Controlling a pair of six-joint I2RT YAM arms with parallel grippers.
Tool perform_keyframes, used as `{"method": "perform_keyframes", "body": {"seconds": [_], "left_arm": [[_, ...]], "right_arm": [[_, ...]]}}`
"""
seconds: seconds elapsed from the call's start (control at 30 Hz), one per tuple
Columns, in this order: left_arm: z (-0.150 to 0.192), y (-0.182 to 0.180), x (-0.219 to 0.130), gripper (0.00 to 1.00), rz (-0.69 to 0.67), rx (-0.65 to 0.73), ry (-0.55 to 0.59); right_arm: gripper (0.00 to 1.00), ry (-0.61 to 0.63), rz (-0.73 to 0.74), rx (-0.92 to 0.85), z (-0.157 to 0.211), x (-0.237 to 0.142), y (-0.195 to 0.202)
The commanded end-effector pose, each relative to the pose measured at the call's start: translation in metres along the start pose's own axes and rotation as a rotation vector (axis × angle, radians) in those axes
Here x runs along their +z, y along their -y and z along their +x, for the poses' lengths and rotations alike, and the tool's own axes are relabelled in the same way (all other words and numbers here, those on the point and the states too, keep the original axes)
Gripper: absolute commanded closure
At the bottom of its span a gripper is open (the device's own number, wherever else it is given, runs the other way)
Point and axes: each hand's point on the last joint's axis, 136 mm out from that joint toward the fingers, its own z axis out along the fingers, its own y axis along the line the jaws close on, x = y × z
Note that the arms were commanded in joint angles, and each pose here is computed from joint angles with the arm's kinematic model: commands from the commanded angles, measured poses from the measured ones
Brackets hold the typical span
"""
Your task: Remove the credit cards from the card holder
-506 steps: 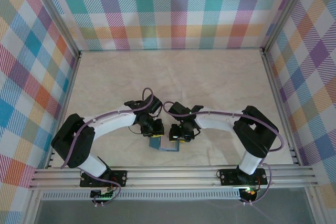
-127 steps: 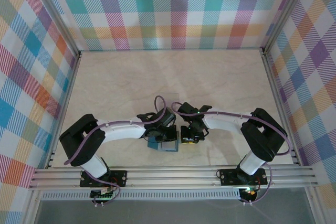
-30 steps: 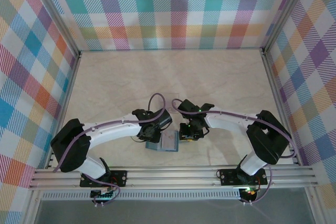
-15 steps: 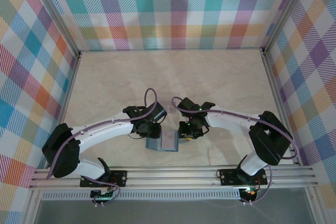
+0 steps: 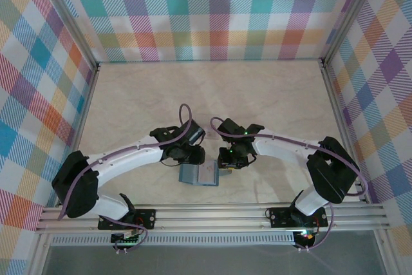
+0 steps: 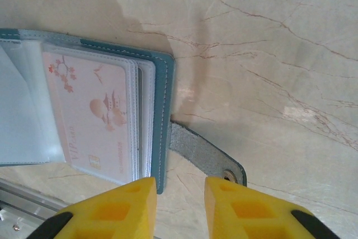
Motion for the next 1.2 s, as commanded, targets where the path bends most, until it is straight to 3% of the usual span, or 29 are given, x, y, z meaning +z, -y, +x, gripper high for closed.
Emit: {"method": "perform_keyframes", "body": {"seconds": [0.0, 0.23, 0.53, 0.83, 1.17], "left_arm": [[-0.013, 0.016, 0.001, 0.64, 0.093, -0.050, 0.008], [-0.013, 0.026, 0.014, 0.73, 0.138, -0.052, -0.027], [-0.001, 0.010, 0.038, 0.80, 0.091, -0.061, -0.087], [0.013, -0.009, 0.047, 0.81, 0.049, -0.082, -0.112], [0.024, -0.018, 0.057, 0.81, 0.141, -0.151, -0.149]], "right_arm": [[0.69, 0.026, -0.015, 0.000, -0.002, -0.012, -0.006], [0.69, 0.028, -0.067, 0.023, -0.002, -0.012, -0.015], [0.72, -0.004, -0.118, 0.047, -0.002, 0.003, -0.024], [0.72, -0.045, -0.159, 0.071, -0.001, 0.020, -0.030], [0.72, -0.083, -0.185, 0.108, 0.001, 0.034, -0.034]]}}
